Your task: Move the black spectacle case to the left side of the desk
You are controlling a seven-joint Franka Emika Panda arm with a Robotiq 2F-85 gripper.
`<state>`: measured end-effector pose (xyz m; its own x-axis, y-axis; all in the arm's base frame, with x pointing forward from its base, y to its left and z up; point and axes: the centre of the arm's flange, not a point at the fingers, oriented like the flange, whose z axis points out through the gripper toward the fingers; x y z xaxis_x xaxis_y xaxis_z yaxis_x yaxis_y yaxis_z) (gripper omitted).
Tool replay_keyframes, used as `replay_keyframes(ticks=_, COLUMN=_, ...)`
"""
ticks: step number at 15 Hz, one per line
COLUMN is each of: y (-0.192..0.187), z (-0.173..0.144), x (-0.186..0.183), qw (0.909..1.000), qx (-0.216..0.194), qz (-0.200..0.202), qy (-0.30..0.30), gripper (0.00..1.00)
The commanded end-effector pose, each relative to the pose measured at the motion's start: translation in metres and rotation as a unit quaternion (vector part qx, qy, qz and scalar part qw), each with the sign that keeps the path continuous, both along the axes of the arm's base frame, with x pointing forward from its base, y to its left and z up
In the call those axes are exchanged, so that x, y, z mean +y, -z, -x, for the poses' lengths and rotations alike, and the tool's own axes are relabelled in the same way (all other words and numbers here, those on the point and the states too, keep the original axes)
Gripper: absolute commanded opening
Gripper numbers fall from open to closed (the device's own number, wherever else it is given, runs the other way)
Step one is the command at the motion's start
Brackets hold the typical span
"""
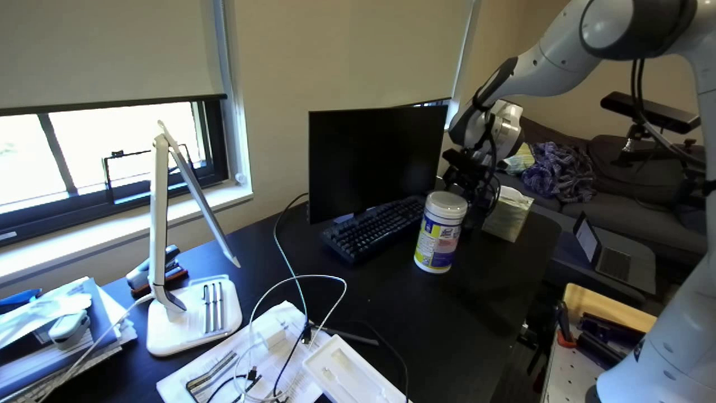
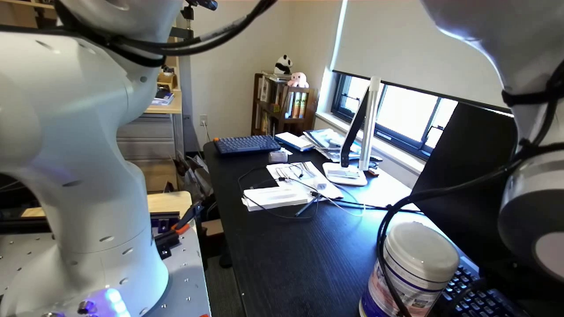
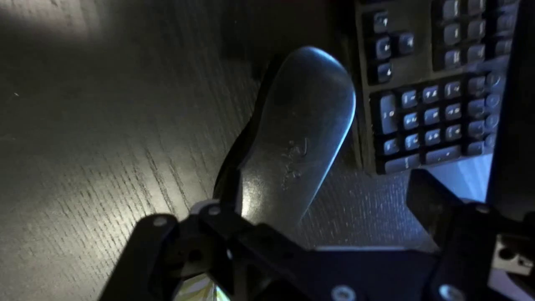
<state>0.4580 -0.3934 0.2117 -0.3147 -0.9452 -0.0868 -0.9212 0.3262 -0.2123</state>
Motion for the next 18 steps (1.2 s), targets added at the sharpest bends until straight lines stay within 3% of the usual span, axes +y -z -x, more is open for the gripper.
replay_keyframes(ticks=1, y=0.009, z=0.001, x=-0.005, qw=0.9998, qx=0.005, qz=-0.001, qy=0.017, gripper=1.00)
replay_keyframes(ticks=8, y=0.029, z=-0.006, x=-0.004, qw=0.9972, qx=0.027, qz=0.010, qy=0.068, gripper=1.00)
replay_keyframes(ticks=12, y=0.042, z=-0.012, x=0.004, qw=0.9897, qx=0.028, qz=0.015, qy=0.140, gripper=1.00)
replay_keyframes(ticks=18, y=0.063, z=-0.015, x=0.004, qw=0.9792, qx=0.060, qz=0.009, qy=0.194, gripper=1.00)
